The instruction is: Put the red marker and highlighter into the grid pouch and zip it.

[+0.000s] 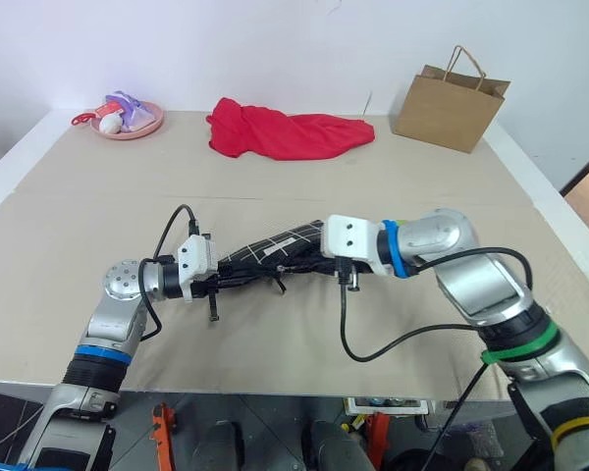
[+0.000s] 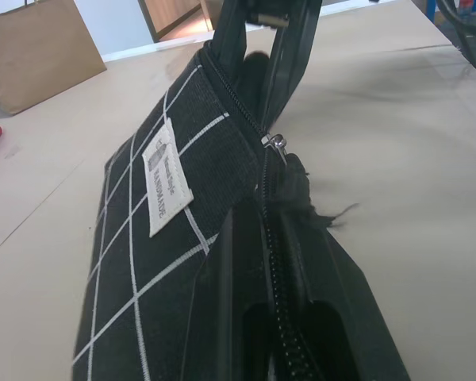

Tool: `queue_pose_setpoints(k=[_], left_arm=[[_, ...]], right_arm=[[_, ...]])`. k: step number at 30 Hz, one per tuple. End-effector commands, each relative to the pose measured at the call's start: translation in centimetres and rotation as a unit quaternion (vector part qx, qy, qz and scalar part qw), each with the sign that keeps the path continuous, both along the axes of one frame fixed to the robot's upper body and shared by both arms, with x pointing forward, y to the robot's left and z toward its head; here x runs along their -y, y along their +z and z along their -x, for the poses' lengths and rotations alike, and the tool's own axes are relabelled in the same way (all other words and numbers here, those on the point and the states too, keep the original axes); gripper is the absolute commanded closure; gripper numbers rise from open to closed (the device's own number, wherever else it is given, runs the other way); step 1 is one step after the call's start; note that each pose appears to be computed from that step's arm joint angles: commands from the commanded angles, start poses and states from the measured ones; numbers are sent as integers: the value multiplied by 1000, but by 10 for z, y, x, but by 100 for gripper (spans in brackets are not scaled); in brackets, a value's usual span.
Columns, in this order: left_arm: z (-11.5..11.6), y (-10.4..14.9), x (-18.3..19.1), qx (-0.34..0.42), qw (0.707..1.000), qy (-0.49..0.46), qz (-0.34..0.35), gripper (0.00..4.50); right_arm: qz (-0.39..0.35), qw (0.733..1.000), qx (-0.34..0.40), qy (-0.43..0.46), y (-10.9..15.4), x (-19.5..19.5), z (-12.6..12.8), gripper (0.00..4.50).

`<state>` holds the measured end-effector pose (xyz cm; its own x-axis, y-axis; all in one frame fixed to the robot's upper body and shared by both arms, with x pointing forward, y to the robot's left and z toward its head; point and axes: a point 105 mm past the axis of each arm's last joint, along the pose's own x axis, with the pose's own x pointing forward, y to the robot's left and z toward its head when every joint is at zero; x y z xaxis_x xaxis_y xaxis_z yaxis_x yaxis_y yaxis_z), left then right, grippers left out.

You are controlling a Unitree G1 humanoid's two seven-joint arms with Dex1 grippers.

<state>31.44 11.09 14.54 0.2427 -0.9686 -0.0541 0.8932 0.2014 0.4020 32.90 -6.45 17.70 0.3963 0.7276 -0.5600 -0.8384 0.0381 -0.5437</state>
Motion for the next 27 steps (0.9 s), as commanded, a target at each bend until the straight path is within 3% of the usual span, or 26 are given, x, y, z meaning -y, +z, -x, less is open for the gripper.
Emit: queue_pose_setpoints(k=[1,9,14,15,17,22,27], left_arm=[[0,9,3,19,1000,-8,4,450],[1,9,5,21,1000,-11,4,450],[1,9,6,22,1000,-13,4,450],[1,9,6,22,1000,-13,4,450],[1,9,6,20,1000,-15,4,450],[0,10,8,15,1000,-16,13,450],[1,9,8,9,1000,-15,14,450]], right_arm=[[-23,999,44,22,20,-15,-1,386],[-57,996,40,52,28,-28,7,386],[-57,997,35,48,30,-18,9,161],[-59,997,38,44,31,-16,9,76],[-60,997,46,28,34,-8,6,4],[-76,996,42,0,54,26,13,4],[-184,983,15,-26,88,63,37,4]])
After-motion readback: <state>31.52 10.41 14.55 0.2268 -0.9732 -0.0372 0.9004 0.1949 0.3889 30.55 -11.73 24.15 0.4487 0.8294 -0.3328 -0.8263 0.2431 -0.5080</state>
